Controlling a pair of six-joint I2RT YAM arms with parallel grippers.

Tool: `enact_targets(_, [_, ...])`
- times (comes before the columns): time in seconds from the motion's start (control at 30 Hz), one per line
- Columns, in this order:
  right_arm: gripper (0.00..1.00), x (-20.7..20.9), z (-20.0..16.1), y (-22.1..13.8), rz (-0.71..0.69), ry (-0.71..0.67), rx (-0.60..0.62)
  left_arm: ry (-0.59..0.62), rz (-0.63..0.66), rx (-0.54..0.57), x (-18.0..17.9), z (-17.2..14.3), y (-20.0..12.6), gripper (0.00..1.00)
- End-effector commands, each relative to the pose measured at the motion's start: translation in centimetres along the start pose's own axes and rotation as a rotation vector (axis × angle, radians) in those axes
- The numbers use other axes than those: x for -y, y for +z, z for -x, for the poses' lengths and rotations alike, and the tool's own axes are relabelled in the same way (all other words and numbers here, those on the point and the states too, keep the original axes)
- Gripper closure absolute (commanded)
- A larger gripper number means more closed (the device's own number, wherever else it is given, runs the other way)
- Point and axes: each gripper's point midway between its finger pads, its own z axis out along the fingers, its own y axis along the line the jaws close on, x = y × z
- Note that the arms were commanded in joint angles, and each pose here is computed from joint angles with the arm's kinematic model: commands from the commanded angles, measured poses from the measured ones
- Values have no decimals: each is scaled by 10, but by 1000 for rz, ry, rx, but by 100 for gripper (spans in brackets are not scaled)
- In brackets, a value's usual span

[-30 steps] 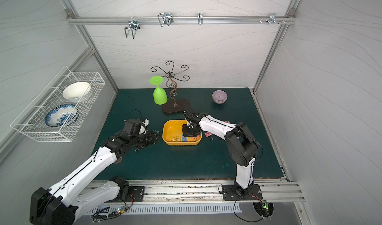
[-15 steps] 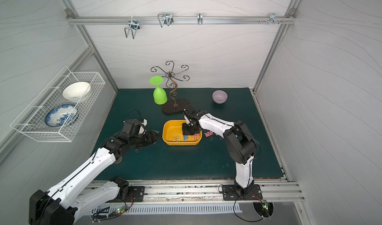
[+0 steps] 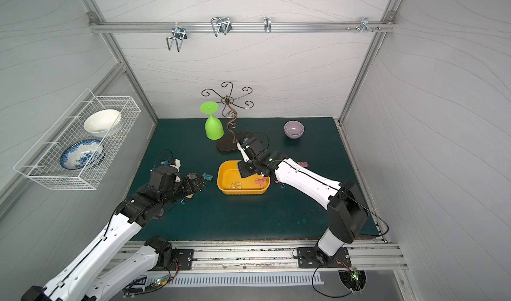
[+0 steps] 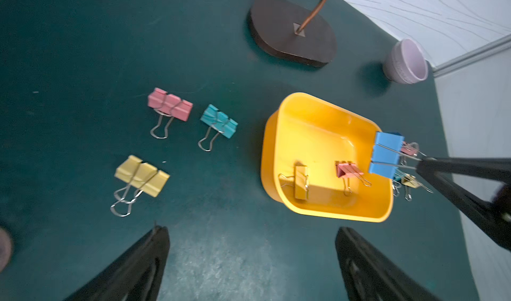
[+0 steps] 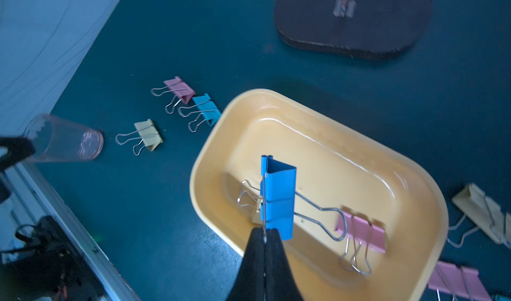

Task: Take out the binder clips from the storage box
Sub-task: Pick up the binder clip from the storage box, then place the binder clip at the center of the board.

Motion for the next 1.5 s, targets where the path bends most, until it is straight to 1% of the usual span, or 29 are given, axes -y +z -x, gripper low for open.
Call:
enact_targets(0.0, [100, -40, 4, 2, 34, -290, 79, -32, 175, 104, -31, 22, -20, 2])
enact_targets(0.07, [100, -59, -4, 7, 51, -396, 87, -66, 233, 90, -46, 24, -23, 1])
enact_targets(0.13, [100, -81, -14, 12, 91, -508, 90, -126, 252, 43, -60, 22, -20, 1])
enact_targets(0.2, [100, -100, -24, 19, 120, -626, 89, -223, 255, -1, -75, 20, -17, 2])
enact_targets(0.3, [100, -124, -39, 34, 128, -778, 65, -344, 197, -41, -85, 21, -12, 1])
enact_targets(0.37, [100, -136, -50, 49, 112, -867, 28, -390, 181, -58, -89, 24, -12, 2])
enact_targets(0.43, [100, -137, -52, 65, 46, -908, 7, -391, 193, -57, -91, 27, -15, 2])
enact_targets(0.57, [100, -137, -53, 92, -18, -945, -25, -391, 216, -25, -93, 36, -22, 2])
enact_targets(0.7, [100, -139, -51, 113, -43, -972, -35, -402, 279, 1, -103, 42, -27, 1])
enact_targets(0.93, [99, -133, -49, 150, -135, -1043, -52, -437, 324, -26, -113, 46, -24, 1])
enact_targets(1.1, [96, -129, -50, 166, -186, -1097, -70, -456, 338, -32, -119, 45, -23, 1])
enact_targets(1.17, [93, -129, -56, 171, -186, -1116, -94, -451, 332, -30, -118, 46, -24, 1])
enact_targets(1.23, [89, -130, -62, 173, -192, -1141, -108, -450, 327, -24, -117, 47, -25, 1])
enact_targets(1.3, [79, -136, -67, 172, -185, -1157, -115, -449, 318, -20, -116, 48, -25, 2])
enact_targets(1.43, [63, -155, -77, 163, -121, -1149, -120, -435, 257, -21, -106, 49, -25, 1])
enact_targets(1.47, [61, -159, -76, 159, -110, -1137, -117, -429, 243, -18, -103, 50, -25, 1])
